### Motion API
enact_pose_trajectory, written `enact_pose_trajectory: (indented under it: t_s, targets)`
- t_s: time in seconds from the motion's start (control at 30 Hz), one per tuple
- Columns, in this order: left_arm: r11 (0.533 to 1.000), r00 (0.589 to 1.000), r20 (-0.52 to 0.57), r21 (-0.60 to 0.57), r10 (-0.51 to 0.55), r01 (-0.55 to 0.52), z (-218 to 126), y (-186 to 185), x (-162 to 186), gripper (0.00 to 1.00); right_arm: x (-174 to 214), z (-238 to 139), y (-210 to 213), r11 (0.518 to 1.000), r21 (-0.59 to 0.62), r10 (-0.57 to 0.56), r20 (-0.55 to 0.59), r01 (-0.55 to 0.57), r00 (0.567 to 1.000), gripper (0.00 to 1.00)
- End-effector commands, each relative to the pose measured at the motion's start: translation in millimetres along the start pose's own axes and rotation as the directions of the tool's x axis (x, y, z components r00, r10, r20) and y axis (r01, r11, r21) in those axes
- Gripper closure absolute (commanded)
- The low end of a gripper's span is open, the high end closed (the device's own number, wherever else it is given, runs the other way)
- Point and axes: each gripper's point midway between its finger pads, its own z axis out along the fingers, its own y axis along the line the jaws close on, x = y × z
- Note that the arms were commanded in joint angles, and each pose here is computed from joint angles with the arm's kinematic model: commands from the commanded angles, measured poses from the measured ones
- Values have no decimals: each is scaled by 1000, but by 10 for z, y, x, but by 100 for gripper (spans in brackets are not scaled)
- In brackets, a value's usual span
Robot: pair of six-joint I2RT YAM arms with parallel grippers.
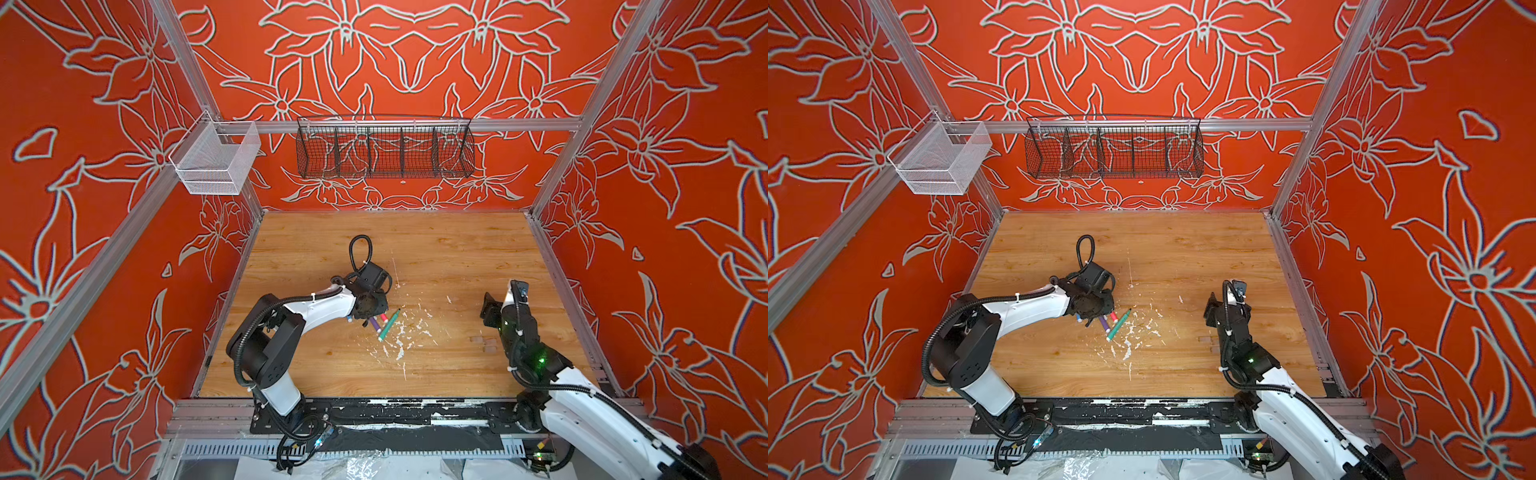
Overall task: Insert the pens into the pen caps
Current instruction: 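Grasp the pink marker with the left gripper and lift it upright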
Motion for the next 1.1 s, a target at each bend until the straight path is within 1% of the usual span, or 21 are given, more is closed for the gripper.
enact_pose_trajectory:
  t_s: [0.0,0.1,0.17,0.27,0.37,0.43,0.5,0.6,0.63,0.7,0.8,0.9,1.0,1.07]
  targets:
    - [998,999,-50,-55,11,-14,77,57,95,73,7,-1,4,1000,-8,4,2,-4,1000,29]
    - [994,998,-62,-110,13,-20,130,101,114,75,8,-1,6,1000,-9,4,2,-4,1000,29]
    - [985,998,-63,-172,20,-31,145,146,118,75,10,0,5,1000,-9,3,1,-3,1000,29]
    - [973,996,-76,-226,36,-52,175,148,136,77,11,0,8,1000,-10,3,0,-3,1000,28]
    - [969,995,-97,-238,37,-59,250,137,172,80,5,0,11,1000,-10,4,1,-4,1000,28]
    - [965,994,-109,-255,31,-58,283,153,185,84,10,3,11,1000,-10,3,-1,-3,1000,28]
    - [962,993,-113,-266,29,-59,294,167,187,87,9,2,13,1000,-11,4,0,-4,1000,28]
    - [961,993,-110,-270,33,-62,288,165,178,89,10,3,14,1000,-12,3,-1,-3,1000,28]
    - [961,993,-109,-269,35,-63,283,163,173,92,12,3,15,1000,-12,2,-2,-2,1000,28]
    - [964,993,-112,-254,48,-75,276,129,168,96,15,5,16,1000,-12,1,-3,-1,1000,28]
    - [970,991,-113,-224,67,-91,245,70,154,99,14,4,16,1000,-12,2,-2,-2,1000,28]
    - [981,990,-98,-152,104,-118,152,-63,115,100,10,5,17,1000,-12,3,-1,-3,1000,28]
    - [985,985,-37,-38,168,-169,-53,-271,48,100,-25,1,52,1000,-23,5,-10,-5,1000,27]
    - [975,975,33,17,222,-222,-256,-394,-10,100,-33,-33,86,999,-31,28,-63,-30,998,27]
